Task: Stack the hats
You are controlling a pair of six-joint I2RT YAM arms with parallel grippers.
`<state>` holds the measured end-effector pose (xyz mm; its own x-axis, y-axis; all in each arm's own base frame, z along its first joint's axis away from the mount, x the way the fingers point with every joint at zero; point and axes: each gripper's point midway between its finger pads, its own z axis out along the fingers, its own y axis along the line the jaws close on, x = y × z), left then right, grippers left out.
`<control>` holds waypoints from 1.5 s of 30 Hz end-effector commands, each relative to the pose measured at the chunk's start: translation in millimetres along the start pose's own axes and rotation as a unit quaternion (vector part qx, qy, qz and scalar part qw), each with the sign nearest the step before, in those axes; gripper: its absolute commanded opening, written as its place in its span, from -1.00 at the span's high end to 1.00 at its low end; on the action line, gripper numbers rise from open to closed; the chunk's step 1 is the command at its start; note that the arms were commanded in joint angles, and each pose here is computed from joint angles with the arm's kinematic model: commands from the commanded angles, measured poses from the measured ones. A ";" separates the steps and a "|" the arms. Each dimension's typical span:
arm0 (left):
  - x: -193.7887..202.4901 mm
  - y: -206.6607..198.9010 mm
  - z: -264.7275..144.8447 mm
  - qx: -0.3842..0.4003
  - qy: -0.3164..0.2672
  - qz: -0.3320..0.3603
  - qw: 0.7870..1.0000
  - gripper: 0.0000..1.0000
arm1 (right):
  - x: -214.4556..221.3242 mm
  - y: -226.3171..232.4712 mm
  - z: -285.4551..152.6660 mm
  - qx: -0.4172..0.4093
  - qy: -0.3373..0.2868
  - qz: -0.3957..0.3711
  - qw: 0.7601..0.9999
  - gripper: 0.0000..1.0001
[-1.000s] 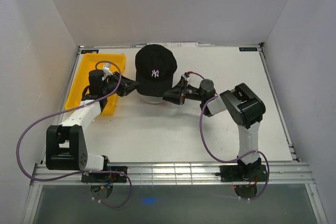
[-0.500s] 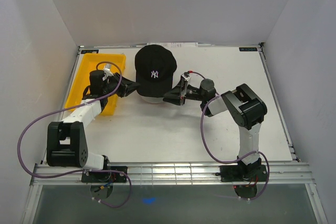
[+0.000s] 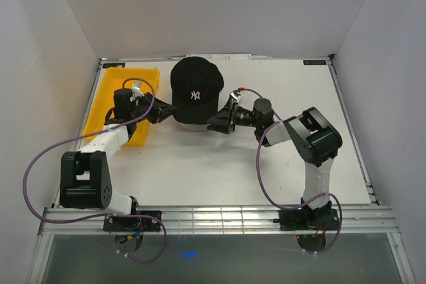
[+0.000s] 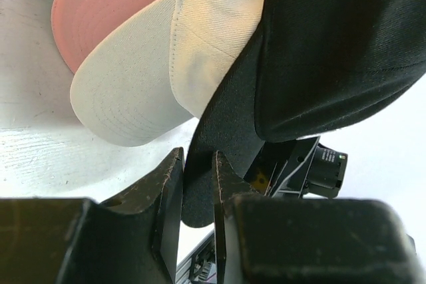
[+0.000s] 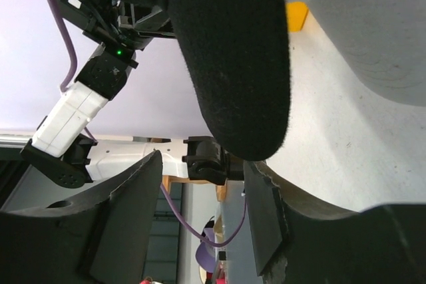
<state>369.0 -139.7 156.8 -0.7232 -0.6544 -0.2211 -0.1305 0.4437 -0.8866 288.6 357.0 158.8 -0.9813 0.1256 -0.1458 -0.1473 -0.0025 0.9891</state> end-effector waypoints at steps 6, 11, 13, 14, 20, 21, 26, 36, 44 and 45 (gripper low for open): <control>4.5 61.8 1.6 -0.115 -0.002 -0.031 0.993 1.00 | -11.7 5.4 1.2 0.004 -0.015 -0.046 0.999 -0.18; 6.0 63.1 1.9 -0.117 0.002 -0.032 0.993 1.00 | -15.4 3.1 3.1 0.006 -0.019 -0.048 0.999 -0.18; 6.8 63.7 1.5 -0.118 0.004 -0.031 0.992 1.00 | -18.1 2.2 4.2 0.008 -0.021 -0.049 0.999 -0.19; 6.9 63.7 1.4 -0.119 0.005 -0.031 0.992 1.00 | -19.4 1.3 4.9 0.008 -0.022 -0.048 0.999 -0.18; 7.0 66.1 2.3 -0.127 0.012 -0.027 0.992 1.00 | -30.7 -2.1 7.6 0.012 -0.029 -0.049 0.998 -0.17; 7.1 66.9 1.9 -0.129 0.012 -0.027 0.991 1.00 | -32.6 -1.2 8.9 0.012 -0.029 -0.049 0.998 -0.16; 7.3 70.6 3.6 -0.135 0.017 -0.026 0.990 1.00 | -37.7 -6.7 11.1 0.019 -0.030 -0.047 0.998 -0.08; 10.3 79.1 6.1 -0.146 0.026 -0.028 0.989 1.00 | -48.0 -14.5 6.6 0.028 -0.039 -0.048 0.998 -0.03; 9.8 83.4 8.2 -0.154 0.031 -0.028 0.987 1.00 | -53.5 -19.6 7.4 0.034 -0.040 -0.046 0.998 0.11; 10.4 84.4 8.3 -0.155 0.032 -0.029 0.987 1.00 | -52.7 -21.0 7.8 0.036 -0.039 -0.046 0.998 0.13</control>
<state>375.2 -139.4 143.4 -0.7657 -0.6076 -0.2110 -0.1466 0.4843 -0.8625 335.7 355.4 137.5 -0.9648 0.1931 -0.1787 -0.1633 0.0934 0.9821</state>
